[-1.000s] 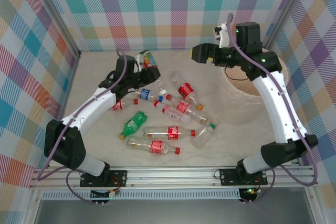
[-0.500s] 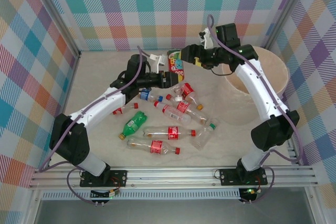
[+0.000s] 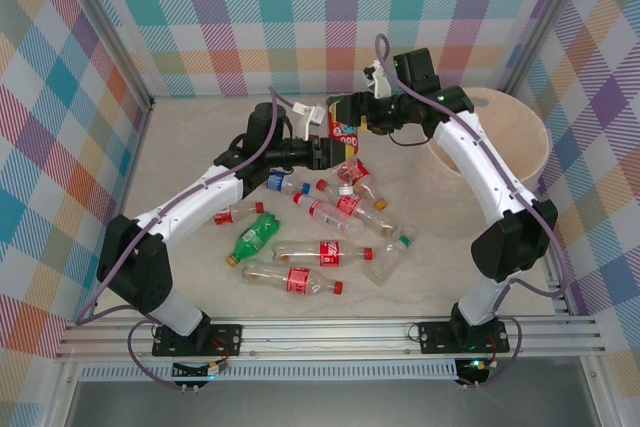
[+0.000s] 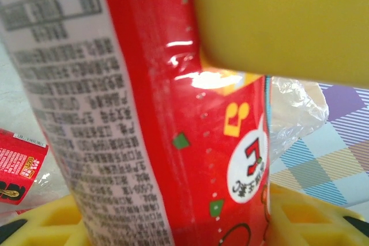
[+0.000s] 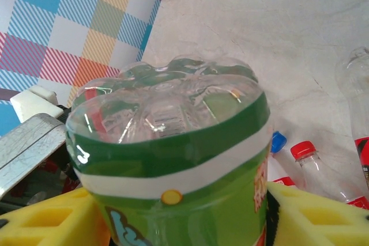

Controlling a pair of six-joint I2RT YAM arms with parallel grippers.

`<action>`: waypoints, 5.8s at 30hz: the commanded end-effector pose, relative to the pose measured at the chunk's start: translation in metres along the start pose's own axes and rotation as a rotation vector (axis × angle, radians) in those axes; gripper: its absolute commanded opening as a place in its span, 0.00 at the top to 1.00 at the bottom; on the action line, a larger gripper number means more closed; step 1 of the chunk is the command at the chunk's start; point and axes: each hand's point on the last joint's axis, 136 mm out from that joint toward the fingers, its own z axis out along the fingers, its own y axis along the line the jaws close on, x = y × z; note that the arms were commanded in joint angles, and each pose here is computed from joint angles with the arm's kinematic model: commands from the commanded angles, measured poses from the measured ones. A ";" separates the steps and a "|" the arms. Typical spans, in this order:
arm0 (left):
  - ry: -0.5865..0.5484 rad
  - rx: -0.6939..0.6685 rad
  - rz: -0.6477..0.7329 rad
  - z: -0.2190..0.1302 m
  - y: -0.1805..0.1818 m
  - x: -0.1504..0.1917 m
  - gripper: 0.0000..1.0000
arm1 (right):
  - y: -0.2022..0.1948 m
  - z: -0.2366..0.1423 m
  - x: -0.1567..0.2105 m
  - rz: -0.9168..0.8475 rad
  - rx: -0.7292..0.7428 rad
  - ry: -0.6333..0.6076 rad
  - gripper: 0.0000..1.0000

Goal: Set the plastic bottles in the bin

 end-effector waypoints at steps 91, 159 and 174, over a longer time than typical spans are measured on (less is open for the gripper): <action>-0.605 -1.050 -1.301 -0.233 0.235 0.148 0.00 | -0.106 -0.231 0.048 -0.042 0.628 -0.322 0.08; -0.199 -0.482 -0.213 -0.071 0.071 -0.056 0.85 | -0.019 -0.166 -0.017 -0.129 0.318 -0.420 0.14; 0.063 0.038 0.116 0.000 -0.045 -0.007 0.92 | 0.021 -0.086 -0.023 -0.099 -0.002 -0.180 0.13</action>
